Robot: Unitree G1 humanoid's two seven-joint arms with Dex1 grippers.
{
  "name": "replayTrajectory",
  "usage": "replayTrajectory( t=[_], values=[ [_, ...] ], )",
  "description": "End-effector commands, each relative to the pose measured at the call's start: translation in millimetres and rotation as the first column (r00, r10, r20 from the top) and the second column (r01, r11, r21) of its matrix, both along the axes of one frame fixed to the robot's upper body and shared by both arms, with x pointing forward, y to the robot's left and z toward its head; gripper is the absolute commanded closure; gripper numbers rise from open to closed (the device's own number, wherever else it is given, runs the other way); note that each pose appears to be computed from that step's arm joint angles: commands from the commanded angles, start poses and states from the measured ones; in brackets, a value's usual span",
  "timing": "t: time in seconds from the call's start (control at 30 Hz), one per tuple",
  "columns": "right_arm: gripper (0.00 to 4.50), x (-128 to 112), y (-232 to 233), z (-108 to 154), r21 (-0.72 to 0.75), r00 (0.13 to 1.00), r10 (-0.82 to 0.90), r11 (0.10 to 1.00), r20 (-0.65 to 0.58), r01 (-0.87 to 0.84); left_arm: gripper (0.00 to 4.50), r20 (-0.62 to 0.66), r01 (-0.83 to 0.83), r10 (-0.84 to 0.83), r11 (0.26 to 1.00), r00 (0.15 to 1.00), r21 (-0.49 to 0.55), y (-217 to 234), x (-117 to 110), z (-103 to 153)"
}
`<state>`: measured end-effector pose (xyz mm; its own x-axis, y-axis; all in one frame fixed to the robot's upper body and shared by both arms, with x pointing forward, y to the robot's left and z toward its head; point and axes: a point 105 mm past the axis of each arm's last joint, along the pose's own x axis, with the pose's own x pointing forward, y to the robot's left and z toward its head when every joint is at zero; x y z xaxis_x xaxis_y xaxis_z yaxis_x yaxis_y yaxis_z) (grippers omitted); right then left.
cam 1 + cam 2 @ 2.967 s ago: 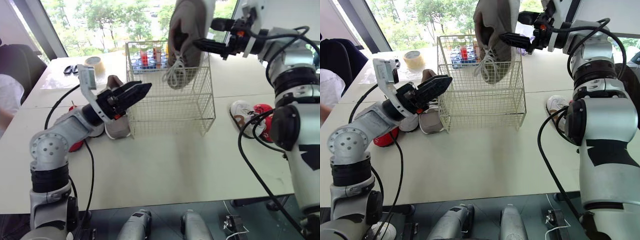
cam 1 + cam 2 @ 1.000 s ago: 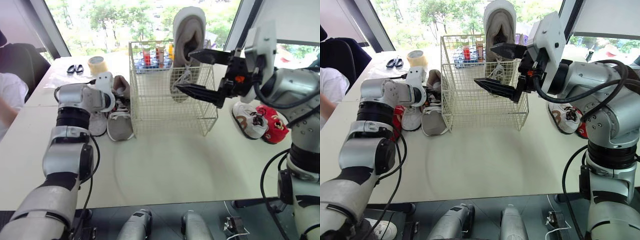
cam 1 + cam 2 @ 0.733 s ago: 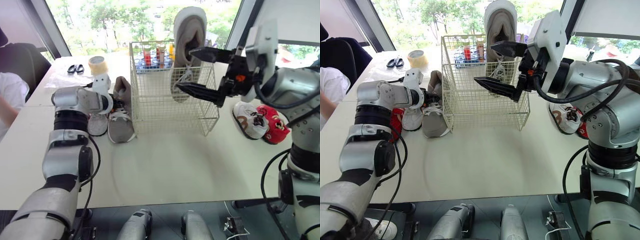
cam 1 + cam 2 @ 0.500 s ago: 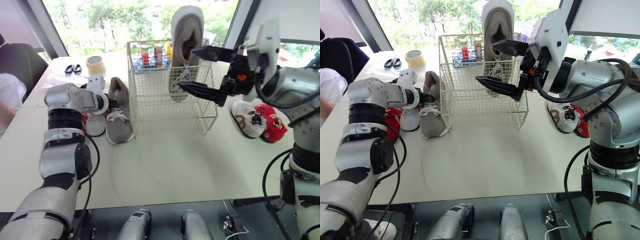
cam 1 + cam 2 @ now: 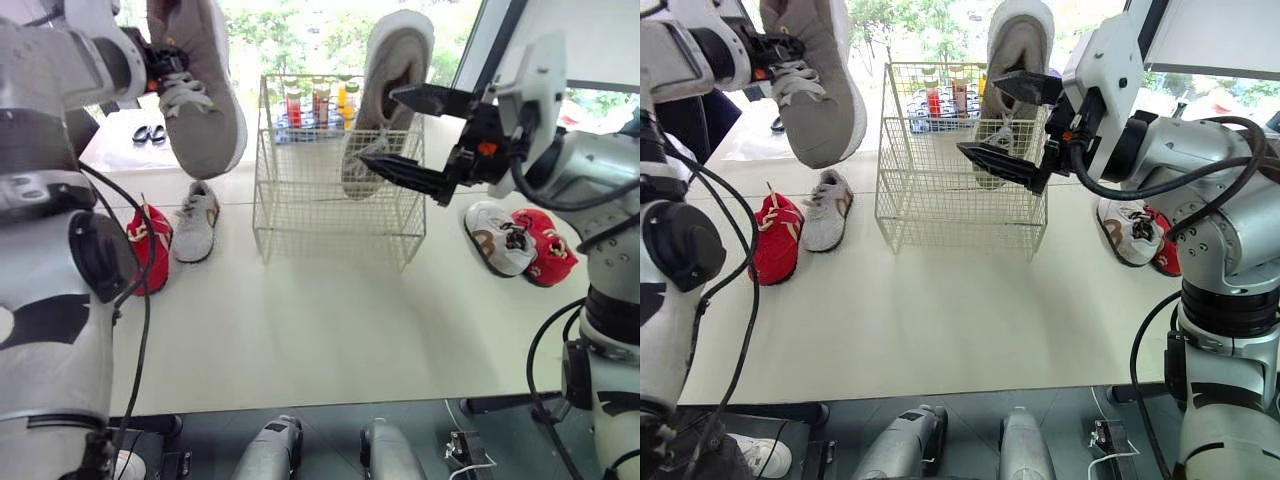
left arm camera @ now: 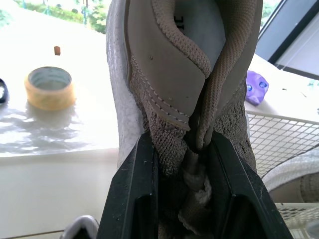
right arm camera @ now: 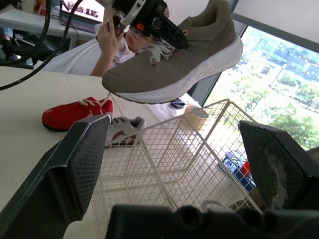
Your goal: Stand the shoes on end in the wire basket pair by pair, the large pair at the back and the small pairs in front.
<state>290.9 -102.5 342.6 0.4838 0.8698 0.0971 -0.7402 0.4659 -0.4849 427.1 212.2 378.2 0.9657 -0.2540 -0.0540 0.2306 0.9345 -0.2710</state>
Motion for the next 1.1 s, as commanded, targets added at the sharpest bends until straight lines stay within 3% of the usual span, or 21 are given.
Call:
replayTrajectory(
  t=[0.03, 0.13, 0.3, 0.47, 0.77, 1.1],
  values=[
    [0.00, -6, -1, 12, 0.014, 0.998, -0.005, 1.000, 0.067, 0.004, 3.73, 0.532, 0.108, -0.097, 0.994, 0.841, 0.011, -27, -26, 93],
    [0.00, -4, -1, 12, 0.017, 0.997, -0.014, 1.000, 0.073, 0.013, 3.73, 0.738, 0.210, -0.190, 0.975, 0.648, 0.066, -71, -42, 113],
    [0.00, -5, 0, 12, 0.022, 0.997, -0.019, 1.000, 0.076, 0.018, 3.73, 0.887, 0.150, -0.214, 0.975, 0.410, 0.165, -124, -50, 106],
    [0.00, -7, 0, 10, 0.019, 0.997, -0.033, 0.999, 0.074, 0.032, 3.73, 0.929, 0.020, -0.188, 0.981, 0.318, 0.192, -149, -40, 77],
    [0.00, -12, -2, 8, 0.018, 0.996, -0.060, 0.998, 0.065, 0.059, 3.73, 0.919, -0.243, -0.013, 0.963, 0.394, 0.118, -126, -12, 26],
    [0.00, -12, 0, 8, 0.010, 0.997, -0.057, 0.998, 0.058, 0.056, 3.73, 0.769, -0.117, -0.043, 0.981, 0.638, 0.152, -131, 19, -46]
  ],
)
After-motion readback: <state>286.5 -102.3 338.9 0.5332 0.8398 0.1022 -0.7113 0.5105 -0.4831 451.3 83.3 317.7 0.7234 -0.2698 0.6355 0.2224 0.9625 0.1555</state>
